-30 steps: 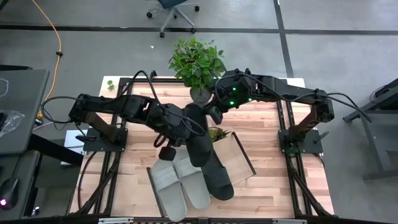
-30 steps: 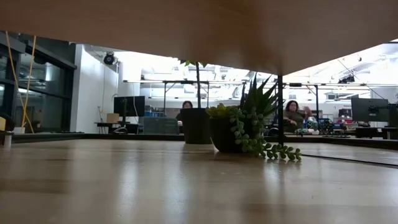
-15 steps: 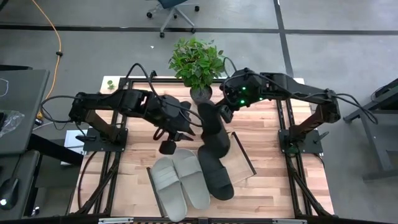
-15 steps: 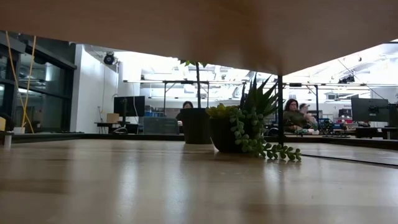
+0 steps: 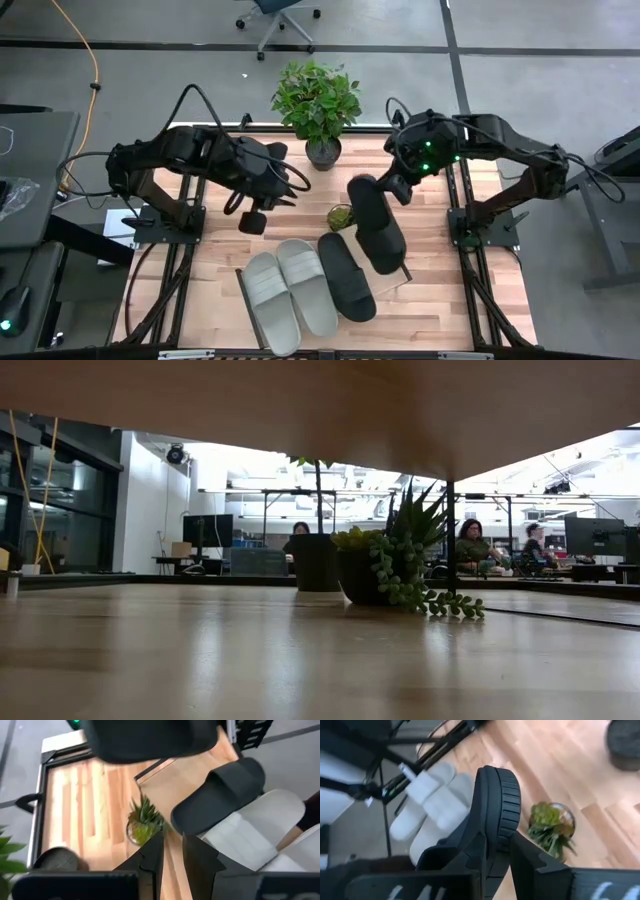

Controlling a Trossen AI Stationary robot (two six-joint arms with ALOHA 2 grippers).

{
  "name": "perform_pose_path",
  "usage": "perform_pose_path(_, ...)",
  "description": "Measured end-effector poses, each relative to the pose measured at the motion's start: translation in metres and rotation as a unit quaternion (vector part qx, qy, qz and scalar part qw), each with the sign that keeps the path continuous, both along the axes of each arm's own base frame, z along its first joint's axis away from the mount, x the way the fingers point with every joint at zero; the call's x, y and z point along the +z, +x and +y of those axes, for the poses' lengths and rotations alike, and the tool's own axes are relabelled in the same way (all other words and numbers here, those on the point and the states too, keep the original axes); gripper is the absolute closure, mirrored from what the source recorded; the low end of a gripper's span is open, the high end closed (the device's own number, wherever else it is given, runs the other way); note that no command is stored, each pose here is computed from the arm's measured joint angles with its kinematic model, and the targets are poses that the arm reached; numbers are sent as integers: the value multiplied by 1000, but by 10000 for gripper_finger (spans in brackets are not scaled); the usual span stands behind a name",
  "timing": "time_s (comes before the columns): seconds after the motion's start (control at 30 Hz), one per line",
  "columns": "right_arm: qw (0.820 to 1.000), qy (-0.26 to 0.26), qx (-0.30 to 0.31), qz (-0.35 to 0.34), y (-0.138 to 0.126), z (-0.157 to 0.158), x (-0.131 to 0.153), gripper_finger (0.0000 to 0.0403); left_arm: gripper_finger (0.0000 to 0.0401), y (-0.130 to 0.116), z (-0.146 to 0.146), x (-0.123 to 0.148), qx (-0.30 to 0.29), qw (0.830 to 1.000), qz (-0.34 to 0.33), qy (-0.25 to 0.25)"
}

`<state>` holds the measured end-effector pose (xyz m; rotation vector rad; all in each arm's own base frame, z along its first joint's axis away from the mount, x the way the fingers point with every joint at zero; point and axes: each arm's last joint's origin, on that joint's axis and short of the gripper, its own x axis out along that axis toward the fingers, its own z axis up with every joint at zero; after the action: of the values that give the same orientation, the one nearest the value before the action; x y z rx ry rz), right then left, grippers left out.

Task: Pick and place slides into the shelf
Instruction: Put the black slipper on the shelf

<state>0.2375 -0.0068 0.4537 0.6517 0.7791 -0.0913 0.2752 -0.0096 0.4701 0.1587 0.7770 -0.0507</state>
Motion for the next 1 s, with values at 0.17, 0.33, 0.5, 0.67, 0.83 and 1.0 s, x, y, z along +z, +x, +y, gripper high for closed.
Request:
perform_pose_path(0.17, 999, 7, 40, 16, 1, 6, -4, 365, 345, -3, 0, -2, 7, 1000, 18, 3)
perform_pose_path(0.33, 998, 1, 45, 39, 6, 9, -10, 365, 344, -4, 0, -3, 11, 1000, 28, -1)
perform_pose_path(0.5, 997, -16, 25, 66, 12, 16, -17, 364, 343, -5, 0, -3, 16, 999, 29, -6)
perform_pose_path(0.67, 995, 1, 23, 92, 16, 27, -27, 364, 343, -6, 1, -5, 17, 999, 41, -6)
perform_pose_path(0.83, 992, 15, 34, 117, 24, 40, -52, 364, 343, -7, 1, -5, 17, 999, 43, -5)
perform_pose_path(1.0, 993, 37, 34, 103, 25, 42, -61, 364, 343, -9, 1, -7, 17, 998, 57, -5)
